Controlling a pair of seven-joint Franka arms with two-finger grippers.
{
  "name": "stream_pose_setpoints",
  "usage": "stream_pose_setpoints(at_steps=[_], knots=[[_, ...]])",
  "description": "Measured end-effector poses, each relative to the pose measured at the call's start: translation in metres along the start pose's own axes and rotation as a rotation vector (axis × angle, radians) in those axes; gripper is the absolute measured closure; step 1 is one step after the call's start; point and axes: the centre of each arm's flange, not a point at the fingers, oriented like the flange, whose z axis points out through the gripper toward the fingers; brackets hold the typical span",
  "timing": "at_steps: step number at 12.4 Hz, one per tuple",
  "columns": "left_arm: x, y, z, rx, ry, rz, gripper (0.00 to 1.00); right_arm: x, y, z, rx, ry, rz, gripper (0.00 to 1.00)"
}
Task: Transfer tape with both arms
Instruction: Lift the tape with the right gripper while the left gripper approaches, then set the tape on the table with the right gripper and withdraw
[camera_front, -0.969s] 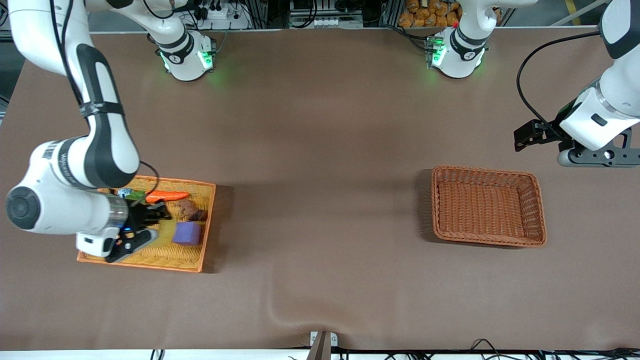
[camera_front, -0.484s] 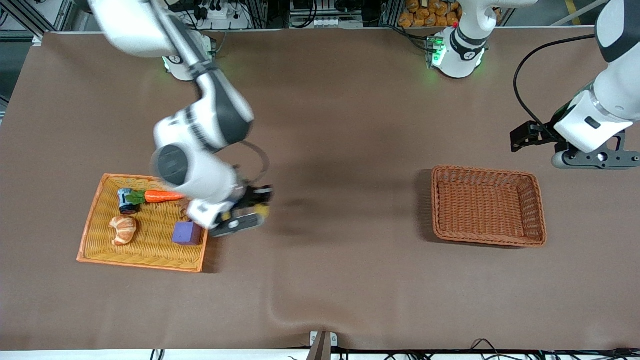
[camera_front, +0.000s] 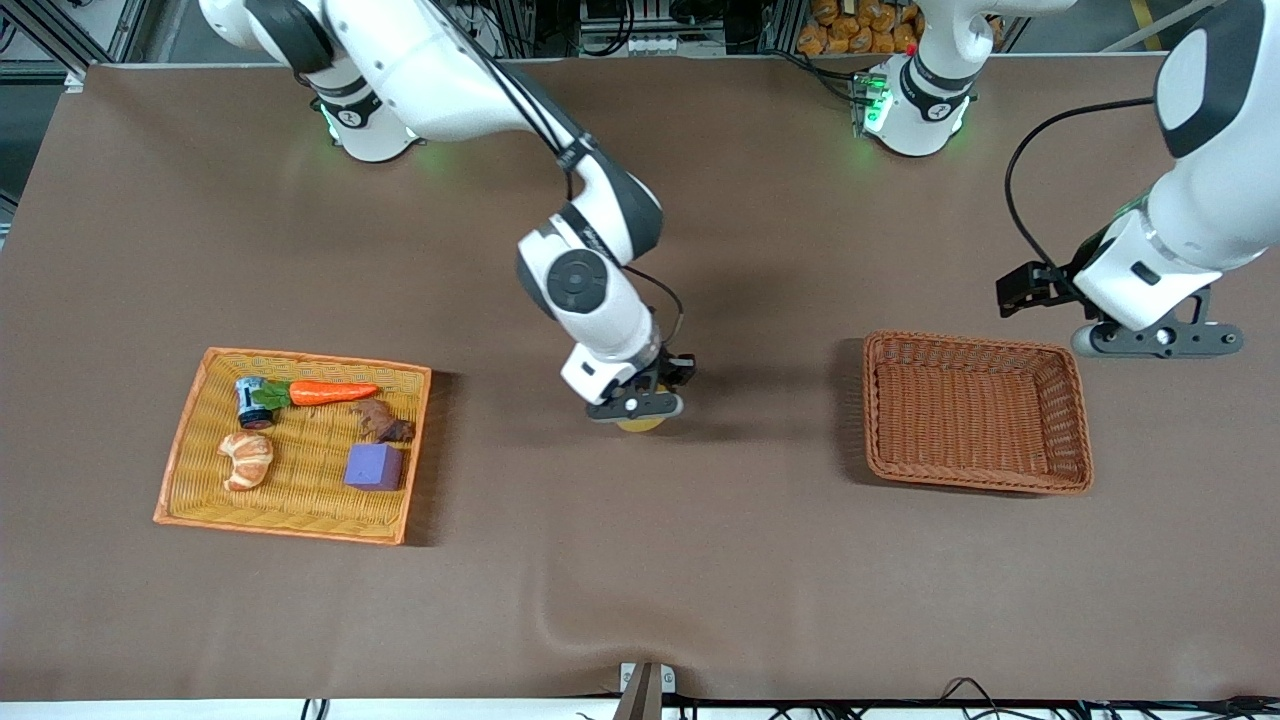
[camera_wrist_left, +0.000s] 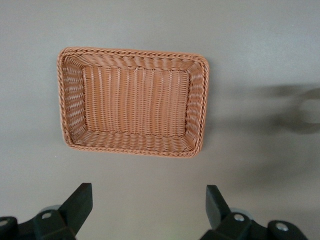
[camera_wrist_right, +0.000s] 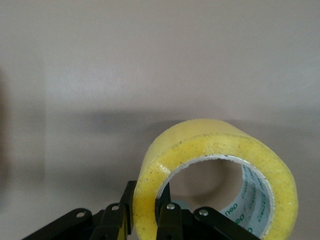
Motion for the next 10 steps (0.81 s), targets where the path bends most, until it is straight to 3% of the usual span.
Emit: stream_pose_setpoints(at_steps=[3,4,7,10], knots=[[0.001,0.027,0.033,-0.06,-0.017,-0.075,0.0,-0.002,-0.008,0.02,-0.006,0.004,0.032,0.78],[0.0,0.036,0.041,-0.071,-0.02,-0.094,0.0,0.0,-0.01,0.016,-0.004,0.009,0.044,0.7],[-0.005,0.062,0.05,-0.074,-0.026,-0.113,0.0,0.024,0.0,-0.031,-0.058,0.001,0.087,0.37],[-0.004,0.09,0.071,-0.08,-0.006,-0.141,0.0,0.059,0.033,-0.134,-0.112,0.03,0.09,0.03]])
